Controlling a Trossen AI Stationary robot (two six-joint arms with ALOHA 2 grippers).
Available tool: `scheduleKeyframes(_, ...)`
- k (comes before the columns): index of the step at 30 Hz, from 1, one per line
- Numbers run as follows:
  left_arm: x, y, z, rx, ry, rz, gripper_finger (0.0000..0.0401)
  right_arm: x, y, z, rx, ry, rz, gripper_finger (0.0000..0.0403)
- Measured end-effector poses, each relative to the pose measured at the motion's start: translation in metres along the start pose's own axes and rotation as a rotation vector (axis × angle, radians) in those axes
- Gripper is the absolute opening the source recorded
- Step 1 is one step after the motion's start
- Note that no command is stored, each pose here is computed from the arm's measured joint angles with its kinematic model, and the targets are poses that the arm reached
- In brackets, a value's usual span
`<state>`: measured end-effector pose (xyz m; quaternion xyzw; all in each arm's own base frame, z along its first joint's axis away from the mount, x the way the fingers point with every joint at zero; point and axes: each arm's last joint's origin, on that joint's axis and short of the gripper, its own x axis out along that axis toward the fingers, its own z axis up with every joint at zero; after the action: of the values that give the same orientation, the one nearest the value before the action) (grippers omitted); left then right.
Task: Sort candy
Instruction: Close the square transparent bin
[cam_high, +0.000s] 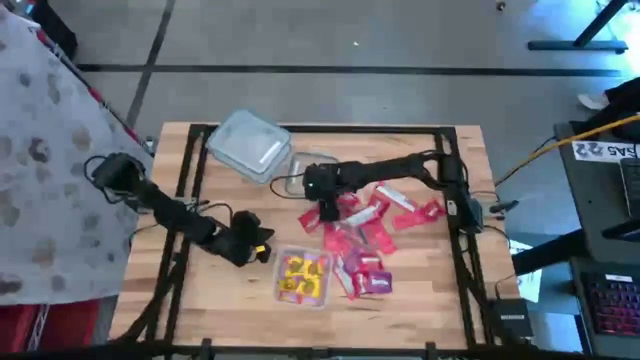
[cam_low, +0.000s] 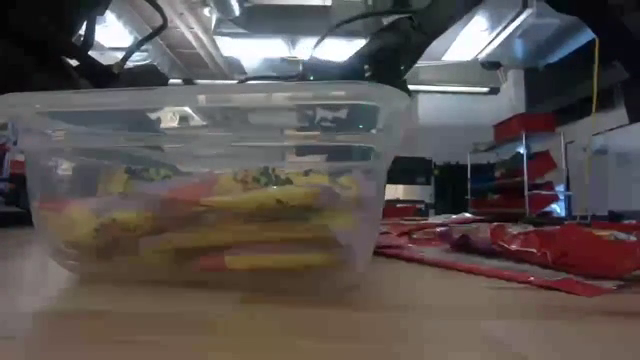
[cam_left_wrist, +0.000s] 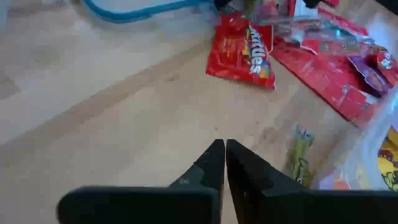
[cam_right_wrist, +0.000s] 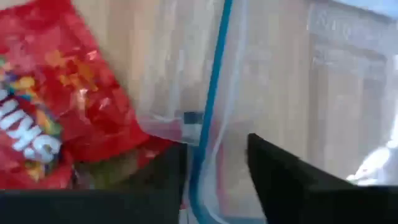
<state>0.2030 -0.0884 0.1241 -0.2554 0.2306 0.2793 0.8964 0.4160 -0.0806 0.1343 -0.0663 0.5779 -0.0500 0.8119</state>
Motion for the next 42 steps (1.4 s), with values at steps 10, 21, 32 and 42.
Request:
scheduleKeyframes(10, 0.0, 0.0, 0.0, 0.0, 0.0, 0.0, 0.0, -0.017, 0.006, 0.002, 0.01, 0.049, -0.023, 0.0007)
scheduleKeyframes(21, 0.0, 0.0, 0.0, 0.0, 0.0, 0.0, 0.0, -0.074, 0.008, 0.002, 0.028, 0.029, -0.025, 0.0004)
scheduleKeyframes(32, 0.0, 0.0, 0.0, 0.002, 0.0, -0.001, 0.0, -0.105, 0.034, 0.004, -0.009, -0.025, -0.004, 0.0002)
scheduleKeyframes(42, 0.0, 0.0, 0.0, 0.001, 0.0, -0.001, 0.0, -0.071, 0.004, 0.01, 0.075, -0.177, 0.033, 0.0108)
